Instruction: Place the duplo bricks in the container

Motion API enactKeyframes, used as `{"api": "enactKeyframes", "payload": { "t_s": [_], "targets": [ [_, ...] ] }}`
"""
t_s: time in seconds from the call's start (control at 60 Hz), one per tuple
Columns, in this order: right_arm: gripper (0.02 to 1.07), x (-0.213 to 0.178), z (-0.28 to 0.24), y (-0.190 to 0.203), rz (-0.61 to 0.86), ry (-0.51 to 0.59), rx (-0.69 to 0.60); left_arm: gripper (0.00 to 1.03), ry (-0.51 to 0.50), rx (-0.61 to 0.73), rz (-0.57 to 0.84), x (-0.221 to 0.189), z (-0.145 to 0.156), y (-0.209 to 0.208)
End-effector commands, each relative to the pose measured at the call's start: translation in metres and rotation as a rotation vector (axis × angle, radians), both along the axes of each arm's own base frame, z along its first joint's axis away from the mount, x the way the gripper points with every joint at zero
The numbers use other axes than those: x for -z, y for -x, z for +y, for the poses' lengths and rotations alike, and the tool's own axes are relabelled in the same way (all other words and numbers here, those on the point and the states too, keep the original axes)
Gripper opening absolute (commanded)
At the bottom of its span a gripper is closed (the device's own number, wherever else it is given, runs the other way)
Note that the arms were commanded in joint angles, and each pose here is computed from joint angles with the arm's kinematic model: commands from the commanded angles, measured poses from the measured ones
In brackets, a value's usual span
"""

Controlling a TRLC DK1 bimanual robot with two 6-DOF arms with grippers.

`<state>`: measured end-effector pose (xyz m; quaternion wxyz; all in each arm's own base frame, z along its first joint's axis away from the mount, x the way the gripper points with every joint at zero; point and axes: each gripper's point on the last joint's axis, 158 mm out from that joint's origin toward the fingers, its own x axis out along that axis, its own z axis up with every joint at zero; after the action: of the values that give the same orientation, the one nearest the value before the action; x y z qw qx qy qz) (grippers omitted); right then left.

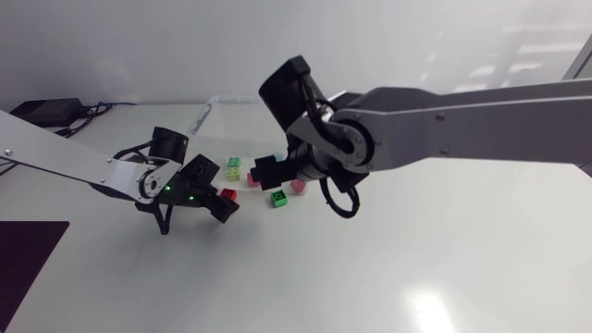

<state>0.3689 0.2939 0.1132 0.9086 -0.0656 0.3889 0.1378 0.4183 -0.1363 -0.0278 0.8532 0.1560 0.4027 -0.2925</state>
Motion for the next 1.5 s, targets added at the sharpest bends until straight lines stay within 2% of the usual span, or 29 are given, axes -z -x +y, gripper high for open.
{"api": "enactKeyframes", "payload": {
  "t_s": [0.0, 0.117, 0.217, 0.3, 0.383, 0.483, 0.517, 0.833, 1.283, 1.483],
  "targets": [
    [1.02, 0.03, 0.004, 0.009, 0.036, 0.017, -0.01, 0.97, 0.011, -0.01, -0.001, 0.003, -0.009, -0.01],
    [1.02, 0.049, 0.012, 0.013, 0.063, 0.004, -0.063, 0.95, -0.002, -0.013, 0.004, 0.008, -0.011, -0.014],
    [1.02, 0.067, 0.021, 0.018, 0.093, -0.028, -0.101, 0.88, -0.005, -0.01, 0.015, 0.015, -0.012, -0.014],
    [1.02, 0.086, 0.023, 0.017, 0.109, -0.01, -0.107, 0.81, -0.008, -0.007, 0.026, 0.02, -0.013, -0.014],
    [1.02, 0.101, 0.024, 0.014, 0.122, 0.001, -0.104, 0.69, -0.009, -0.008, 0.034, 0.023, -0.013, -0.013],
    [1.02, 0.111, 0.029, 0.012, 0.136, 0.002, -0.104, 0.45, -0.009, -0.009, 0.039, 0.026, -0.013, -0.013],
    [1.02, 0.113, 0.03, 0.011, 0.139, 0.002, -0.101, 0.4, -0.008, -0.011, 0.04, 0.026, -0.013, -0.014],
    [1.02, 0.125, 0.028, -0.009, 0.153, 0.007, -0.062, 0.37, -0.01, -0.014, 0.04, 0.018, -0.008, -0.006],
    [1.02, 0.139, 0.03, -0.034, 0.186, 0.028, -0.025, 0.37, -0.003, 0.008, -0.087, -0.055, 0.008, 0.026],
    [1.0, 0.14, 0.033, -0.042, 0.186, 0.036, -0.006, 0.37, 0.031, -0.008, -0.11, -0.077, 0.02, 0.036]
  ]
}}
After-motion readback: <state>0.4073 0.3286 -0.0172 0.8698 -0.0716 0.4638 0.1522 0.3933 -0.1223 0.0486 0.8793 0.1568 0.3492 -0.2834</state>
